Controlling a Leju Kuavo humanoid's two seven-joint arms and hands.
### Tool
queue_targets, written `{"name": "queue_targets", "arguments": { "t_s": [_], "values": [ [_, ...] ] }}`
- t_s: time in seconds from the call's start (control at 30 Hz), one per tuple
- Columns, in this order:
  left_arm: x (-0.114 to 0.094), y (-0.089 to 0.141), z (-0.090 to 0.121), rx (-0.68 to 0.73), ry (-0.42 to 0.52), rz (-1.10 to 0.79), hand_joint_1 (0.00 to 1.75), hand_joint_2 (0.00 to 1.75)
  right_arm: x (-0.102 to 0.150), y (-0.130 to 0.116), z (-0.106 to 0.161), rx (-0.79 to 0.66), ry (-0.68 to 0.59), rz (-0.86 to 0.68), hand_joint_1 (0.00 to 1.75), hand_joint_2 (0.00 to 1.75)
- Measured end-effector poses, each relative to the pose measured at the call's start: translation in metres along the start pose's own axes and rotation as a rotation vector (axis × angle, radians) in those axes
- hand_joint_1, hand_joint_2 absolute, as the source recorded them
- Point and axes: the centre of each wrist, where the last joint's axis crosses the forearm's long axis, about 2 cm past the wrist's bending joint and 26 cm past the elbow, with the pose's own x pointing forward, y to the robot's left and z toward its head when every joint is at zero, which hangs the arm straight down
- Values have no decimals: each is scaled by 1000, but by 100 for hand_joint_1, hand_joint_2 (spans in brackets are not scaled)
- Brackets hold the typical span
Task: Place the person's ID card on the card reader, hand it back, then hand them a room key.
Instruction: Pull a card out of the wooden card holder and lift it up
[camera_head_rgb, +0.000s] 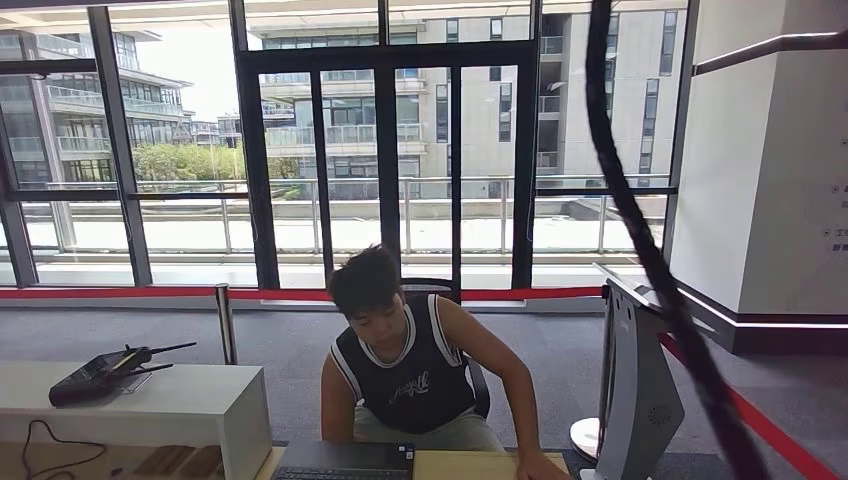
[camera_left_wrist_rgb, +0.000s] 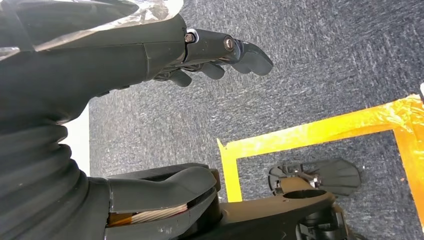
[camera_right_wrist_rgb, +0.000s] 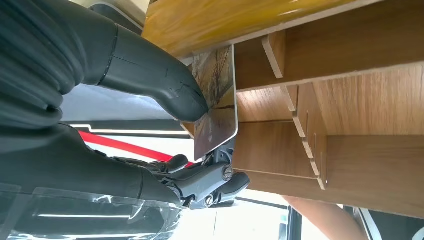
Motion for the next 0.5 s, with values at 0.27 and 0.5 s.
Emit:
{"name": "queue_targets", "arguments": {
  "t_s": [0.27, 0.5],
  "values": [
    [0, 0, 0, 0, -13, 1, 0, 175, 8, -12, -6, -121, -26, -43, 175, 175],
    [0, 0, 0, -1, -13, -2, 0, 175, 11, -58, -31, -292, -30, -64, 175, 175]
  ]
}}
